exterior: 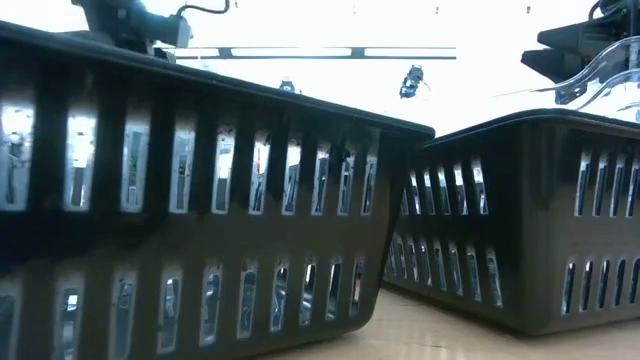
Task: Stack baskets by color
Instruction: Stack the bottom black transparent bin on the left black transparent bin
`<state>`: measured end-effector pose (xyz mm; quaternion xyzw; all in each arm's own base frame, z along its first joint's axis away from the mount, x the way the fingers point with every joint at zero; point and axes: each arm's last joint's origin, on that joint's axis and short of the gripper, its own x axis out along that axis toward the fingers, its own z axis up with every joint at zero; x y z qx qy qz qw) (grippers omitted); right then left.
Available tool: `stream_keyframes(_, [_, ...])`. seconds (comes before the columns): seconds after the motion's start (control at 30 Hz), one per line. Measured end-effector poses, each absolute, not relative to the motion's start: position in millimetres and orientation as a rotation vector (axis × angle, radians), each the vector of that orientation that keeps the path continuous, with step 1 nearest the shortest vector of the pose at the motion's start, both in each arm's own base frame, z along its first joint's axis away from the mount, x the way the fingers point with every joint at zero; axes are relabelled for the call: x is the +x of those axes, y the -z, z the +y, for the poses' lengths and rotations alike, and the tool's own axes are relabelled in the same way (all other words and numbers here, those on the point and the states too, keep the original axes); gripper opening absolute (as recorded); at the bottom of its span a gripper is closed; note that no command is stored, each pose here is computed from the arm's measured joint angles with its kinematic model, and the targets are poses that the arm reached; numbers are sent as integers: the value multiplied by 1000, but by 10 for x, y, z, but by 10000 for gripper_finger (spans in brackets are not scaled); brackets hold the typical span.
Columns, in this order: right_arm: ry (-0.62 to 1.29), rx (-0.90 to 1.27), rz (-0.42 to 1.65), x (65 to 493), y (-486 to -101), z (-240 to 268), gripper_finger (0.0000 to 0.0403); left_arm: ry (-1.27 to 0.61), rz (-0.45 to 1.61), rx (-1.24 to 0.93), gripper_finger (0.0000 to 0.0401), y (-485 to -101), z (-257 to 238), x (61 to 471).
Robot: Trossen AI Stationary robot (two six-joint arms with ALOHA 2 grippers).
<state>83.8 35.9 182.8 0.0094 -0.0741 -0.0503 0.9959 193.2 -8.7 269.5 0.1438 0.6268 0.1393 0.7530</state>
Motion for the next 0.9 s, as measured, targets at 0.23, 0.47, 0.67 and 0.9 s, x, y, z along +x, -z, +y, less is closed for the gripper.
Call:
stream_keyframes(0.23, [100,23,-154,837,-1834,358,189,-322,1417,286,5,-2525,24,1863])
stream_keyframes(0.47, [100,23,-154,837,-1834,358,189,-291,1433,212,5,-2382,78,1858])
stream_keyframes(0.67, [101,23,-154,836,-1834,358,189,-306,1413,163,26,-2382,85,1875])
stream_keyframes(0.9, [101,23,-154,836,-1834,358,189,-298,1429,174,88,-2380,85,1861])
